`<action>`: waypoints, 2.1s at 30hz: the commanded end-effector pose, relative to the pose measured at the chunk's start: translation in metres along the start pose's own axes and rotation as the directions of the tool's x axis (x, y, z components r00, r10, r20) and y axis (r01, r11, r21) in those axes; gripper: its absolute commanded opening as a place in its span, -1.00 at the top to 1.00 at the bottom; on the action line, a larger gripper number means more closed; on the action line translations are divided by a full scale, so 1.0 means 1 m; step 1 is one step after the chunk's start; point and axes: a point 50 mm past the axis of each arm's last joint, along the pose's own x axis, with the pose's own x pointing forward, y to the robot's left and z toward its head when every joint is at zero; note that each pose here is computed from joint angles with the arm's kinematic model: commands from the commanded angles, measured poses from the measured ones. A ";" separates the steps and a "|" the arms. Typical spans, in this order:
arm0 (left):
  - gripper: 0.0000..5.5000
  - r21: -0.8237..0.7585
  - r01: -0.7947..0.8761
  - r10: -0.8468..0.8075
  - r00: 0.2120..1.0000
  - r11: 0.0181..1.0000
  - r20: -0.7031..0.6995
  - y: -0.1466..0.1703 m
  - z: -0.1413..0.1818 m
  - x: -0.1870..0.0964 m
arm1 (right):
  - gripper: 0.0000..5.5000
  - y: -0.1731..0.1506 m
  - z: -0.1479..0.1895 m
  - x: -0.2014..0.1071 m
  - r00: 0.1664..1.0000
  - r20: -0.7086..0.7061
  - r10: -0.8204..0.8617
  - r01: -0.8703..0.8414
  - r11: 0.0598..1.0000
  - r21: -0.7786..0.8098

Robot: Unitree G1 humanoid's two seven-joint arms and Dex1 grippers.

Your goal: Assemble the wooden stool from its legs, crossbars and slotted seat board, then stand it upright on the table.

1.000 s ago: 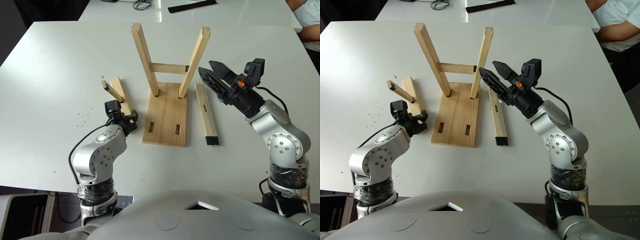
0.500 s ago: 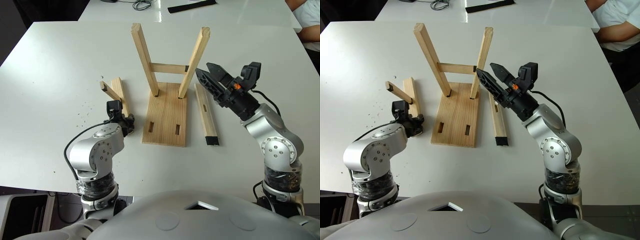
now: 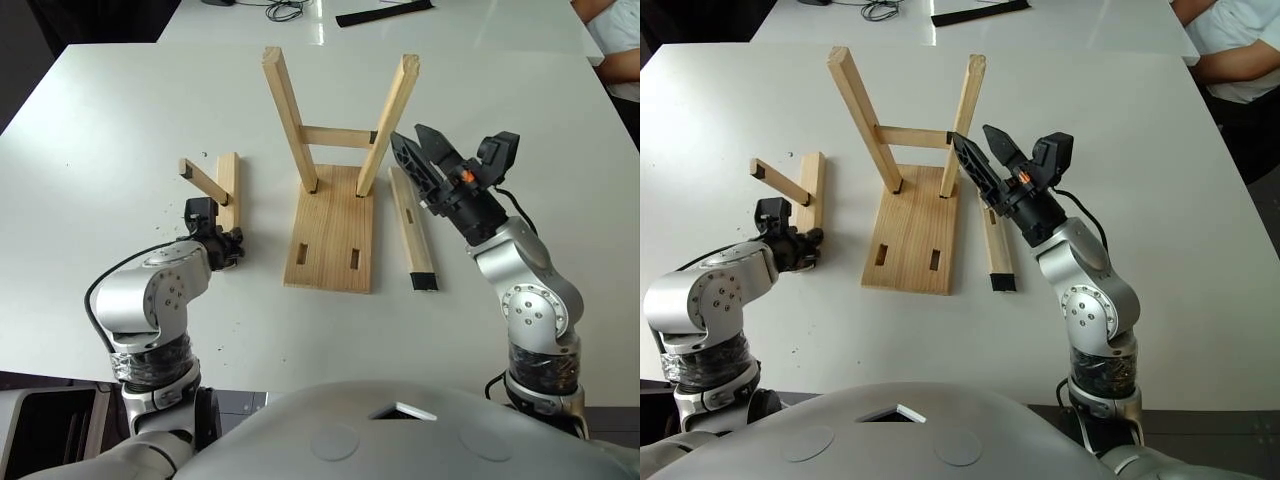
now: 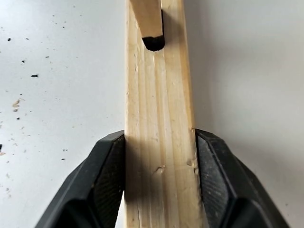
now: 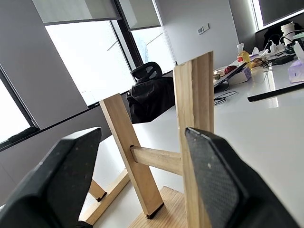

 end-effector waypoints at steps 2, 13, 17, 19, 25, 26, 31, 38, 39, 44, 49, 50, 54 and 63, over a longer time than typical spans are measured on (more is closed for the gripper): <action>0.26 -0.290 0.057 0.072 0.908 0.955 0.413 0.015 0.087 -0.002 | -0.18 -0.031 0.030 0.029 0.991 0.058 -0.121 0.128 0.982 -0.141; 0.26 -0.085 0.509 -0.023 0.202 0.856 0.979 0.016 0.173 -0.120 | -0.18 0.003 0.103 0.108 0.989 -0.141 0.050 -0.122 0.815 -0.567; 0.26 0.151 0.583 -0.197 0.016 0.798 0.980 -0.014 0.165 -0.148 | -0.18 0.006 0.131 0.133 0.996 -0.092 0.012 -0.073 0.714 -0.697; 0.26 0.229 0.609 -0.272 -0.023 0.759 0.962 -0.025 0.159 -0.151 | -0.18 0.011 0.145 0.142 0.998 -0.048 0.042 -0.063 0.726 -0.685; 0.26 0.500 0.656 -0.644 -0.026 0.566 0.764 -0.062 0.133 -0.132 | -0.18 0.018 0.149 0.151 0.965 -0.097 0.245 -0.236 0.640 -0.731; 0.26 0.529 0.658 -0.693 -0.014 0.536 0.721 -0.063 0.128 -0.126 | -0.18 0.019 0.145 0.150 0.944 -0.144 0.297 -0.315 0.685 -0.657; 0.26 0.634 0.689 -0.839 -0.068 0.352 0.540 -0.066 0.111 -0.110 | -0.18 0.028 0.153 0.136 0.759 -0.283 0.586 -0.649 0.719 -0.249; 0.26 0.703 0.666 -0.901 -0.108 0.248 0.420 -0.053 0.106 -0.107 | -0.40 0.022 0.168 0.115 0.532 -0.389 0.752 -0.832 0.549 -0.078; 0.26 0.712 0.661 -0.909 -0.107 0.237 0.402 -0.052 0.104 -0.107 | -0.44 0.022 0.168 0.114 0.509 -0.405 0.760 -0.844 0.532 -0.062; 0.26 0.744 0.645 -0.946 -0.101 0.174 0.308 -0.058 0.093 -0.103 | -0.45 0.031 0.164 0.113 0.418 -0.457 0.785 -0.884 0.467 -0.006; 0.26 0.761 0.636 -0.968 -0.084 0.131 0.237 -0.062 0.085 -0.096 | -0.45 0.042 0.160 0.111 0.361 -0.467 0.807 -0.902 0.429 0.043; 0.26 0.762 0.635 -0.970 -0.080 0.127 0.228 -0.062 0.084 -0.095 | -0.45 0.043 0.160 0.110 0.354 -0.465 0.812 -0.904 0.424 0.052; 0.26 0.764 0.635 -0.975 -0.073 0.116 0.209 -0.063 0.081 -0.091 | -0.45 0.049 0.160 0.105 0.315 -0.463 0.829 -0.914 0.396 0.086; 0.26 0.766 0.634 -0.979 -0.069 0.107 0.193 -0.062 0.078 -0.089 | -0.06 0.049 0.162 0.102 0.312 -0.447 0.838 -0.909 0.400 0.115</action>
